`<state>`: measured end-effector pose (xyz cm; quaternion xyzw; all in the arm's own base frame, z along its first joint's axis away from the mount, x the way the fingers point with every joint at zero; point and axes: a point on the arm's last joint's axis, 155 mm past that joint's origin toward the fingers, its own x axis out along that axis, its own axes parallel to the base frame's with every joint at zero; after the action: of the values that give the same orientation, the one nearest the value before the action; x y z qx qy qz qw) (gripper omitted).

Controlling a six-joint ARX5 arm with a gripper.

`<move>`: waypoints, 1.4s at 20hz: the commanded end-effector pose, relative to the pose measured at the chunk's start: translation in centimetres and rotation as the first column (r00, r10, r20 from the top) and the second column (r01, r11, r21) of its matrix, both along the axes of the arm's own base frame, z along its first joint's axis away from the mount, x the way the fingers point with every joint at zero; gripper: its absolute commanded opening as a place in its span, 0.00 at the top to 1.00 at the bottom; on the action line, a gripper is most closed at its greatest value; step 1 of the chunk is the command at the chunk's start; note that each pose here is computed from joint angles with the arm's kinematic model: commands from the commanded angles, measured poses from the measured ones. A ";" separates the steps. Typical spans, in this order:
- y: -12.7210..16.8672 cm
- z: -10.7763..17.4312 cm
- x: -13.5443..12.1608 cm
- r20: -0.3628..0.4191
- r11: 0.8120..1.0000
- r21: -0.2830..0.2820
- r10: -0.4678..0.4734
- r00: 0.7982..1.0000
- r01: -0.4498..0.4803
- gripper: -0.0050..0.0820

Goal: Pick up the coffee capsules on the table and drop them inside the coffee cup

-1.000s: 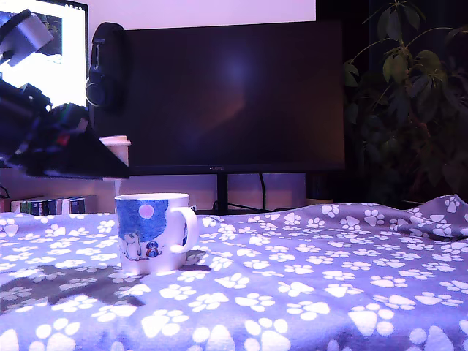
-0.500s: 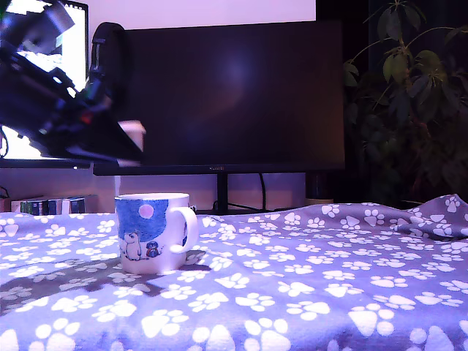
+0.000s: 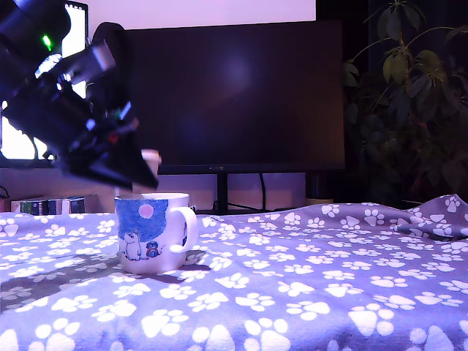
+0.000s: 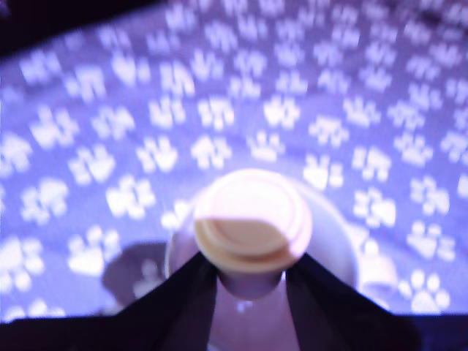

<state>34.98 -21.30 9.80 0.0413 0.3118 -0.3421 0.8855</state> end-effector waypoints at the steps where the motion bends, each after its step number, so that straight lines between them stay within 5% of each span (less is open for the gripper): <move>1: -0.2 0.1 0.4 -0.002 1.000 0.004 -0.004 1.000 0.004 0.84; 23: -0.2 -0.3 0.1 -0.042 1.000 -0.010 0.014 0.999 -0.014 0.84; 28: -0.3 -0.3 0.0 -0.062 0.999 -0.027 0.022 0.998 -0.024 0.75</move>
<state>34.83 -21.35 9.75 0.0185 0.3304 -0.3356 0.8819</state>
